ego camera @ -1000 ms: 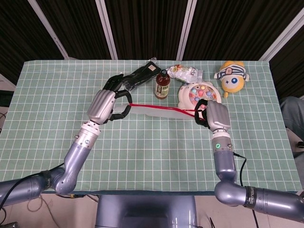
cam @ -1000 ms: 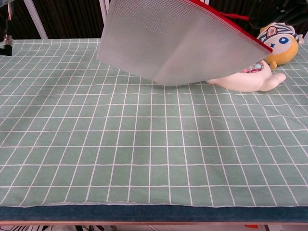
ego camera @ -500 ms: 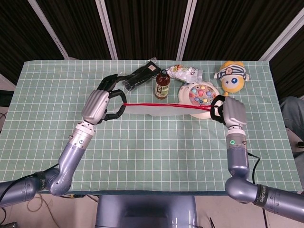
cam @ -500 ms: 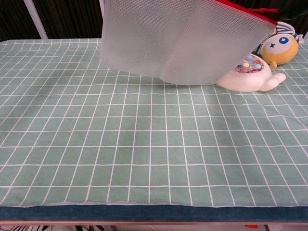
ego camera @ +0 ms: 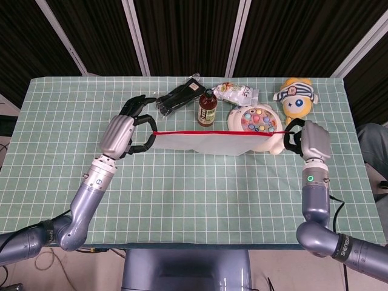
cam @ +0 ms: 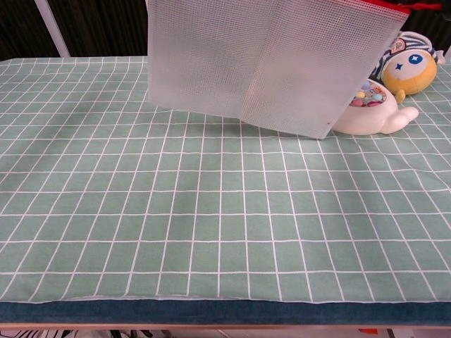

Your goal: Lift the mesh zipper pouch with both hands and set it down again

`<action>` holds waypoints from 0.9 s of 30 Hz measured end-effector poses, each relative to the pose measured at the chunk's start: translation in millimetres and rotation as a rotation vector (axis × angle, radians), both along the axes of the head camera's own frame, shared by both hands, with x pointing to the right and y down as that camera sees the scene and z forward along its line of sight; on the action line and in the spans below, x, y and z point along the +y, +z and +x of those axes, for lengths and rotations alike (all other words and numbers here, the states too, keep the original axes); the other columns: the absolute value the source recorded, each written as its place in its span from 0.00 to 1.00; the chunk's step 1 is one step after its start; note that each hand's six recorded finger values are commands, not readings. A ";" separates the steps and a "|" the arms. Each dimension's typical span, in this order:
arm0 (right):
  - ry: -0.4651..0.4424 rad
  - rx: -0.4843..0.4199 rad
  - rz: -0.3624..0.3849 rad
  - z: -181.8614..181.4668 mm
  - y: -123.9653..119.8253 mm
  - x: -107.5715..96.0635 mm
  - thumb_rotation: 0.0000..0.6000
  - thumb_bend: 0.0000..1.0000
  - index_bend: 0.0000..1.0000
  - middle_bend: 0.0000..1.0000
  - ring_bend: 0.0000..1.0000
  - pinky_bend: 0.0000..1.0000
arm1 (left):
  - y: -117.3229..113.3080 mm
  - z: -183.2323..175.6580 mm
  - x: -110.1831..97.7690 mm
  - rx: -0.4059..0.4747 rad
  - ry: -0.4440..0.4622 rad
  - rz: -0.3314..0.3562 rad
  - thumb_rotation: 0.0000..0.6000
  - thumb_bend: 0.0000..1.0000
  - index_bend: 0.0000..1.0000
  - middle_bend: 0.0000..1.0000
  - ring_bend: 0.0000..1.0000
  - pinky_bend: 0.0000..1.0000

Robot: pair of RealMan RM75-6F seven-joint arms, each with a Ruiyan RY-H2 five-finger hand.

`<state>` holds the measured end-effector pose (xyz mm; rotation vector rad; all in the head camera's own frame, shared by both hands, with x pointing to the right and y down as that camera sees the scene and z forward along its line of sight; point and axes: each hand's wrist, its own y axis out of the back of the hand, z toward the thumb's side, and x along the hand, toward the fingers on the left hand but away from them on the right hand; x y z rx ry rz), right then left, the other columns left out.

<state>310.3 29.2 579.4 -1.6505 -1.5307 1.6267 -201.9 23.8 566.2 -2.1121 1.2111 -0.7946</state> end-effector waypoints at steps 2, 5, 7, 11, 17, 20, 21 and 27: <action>0.007 0.005 0.002 3.2 -0.2 -0.5 1.00 0.59 0.62 1.00 1.00 1.00 | 1.0 -1.4 0.0 -0.001 -0.003 -0.002 1.00 0.43 0.63 0.13 0.00 0.04; 0.017 0.012 0.004 7.8 -0.2 -1.2 1.00 0.59 0.62 1.00 1.00 1.00 | 2.0 -2.5 -0.1 -0.002 -0.004 -0.005 1.00 0.43 0.63 0.13 0.00 0.04; 0.024 0.013 0.005 10.4 -0.1 -1.3 1.00 0.59 0.62 1.00 1.00 1.00 | 2.7 -3.1 0.0 -0.001 -0.007 -0.006 1.00 0.43 0.63 0.13 0.00 0.04; 0.029 0.019 0.004 14.1 0.9 -0.8 1.00 0.59 0.62 1.00 1.00 1.00 | 4.3 -3.2 1.0 -0.001 -0.008 -0.012 1.00 0.43 0.63 0.13 0.00 0.04; 0.028 0.021 -0.003 16.7 3.3 2.1 1.00 0.54 0.61 1.00 1.00 1.00 | 6.4 -3.1 3.6 -0.004 -0.002 -0.019 1.00 0.42 0.62 0.13 0.00 0.04; 0.020 0.016 -0.007 15.1 4.1 4.1 1.00 0.47 0.54 1.00 1.00 0.98 | 6.7 -2.4 4.9 -0.004 0.002 -0.022 1.00 0.39 0.61 0.13 0.00 0.03; 0.016 0.013 -0.008 14.1 4.2 4.7 1.00 0.43 0.49 1.00 1.00 0.96 | 6.9 -2.2 5.4 -0.004 0.004 -0.024 1.00 0.38 0.60 0.12 0.00 0.03; -0.014 -0.002 0.010 7.7 0.5 6.2 1.00 0.18 0.06 0.82 0.86 0.78 | 8.6 -3.0 10.8 -0.026 0.028 -0.033 1.00 0.22 0.50 0.08 0.00 0.00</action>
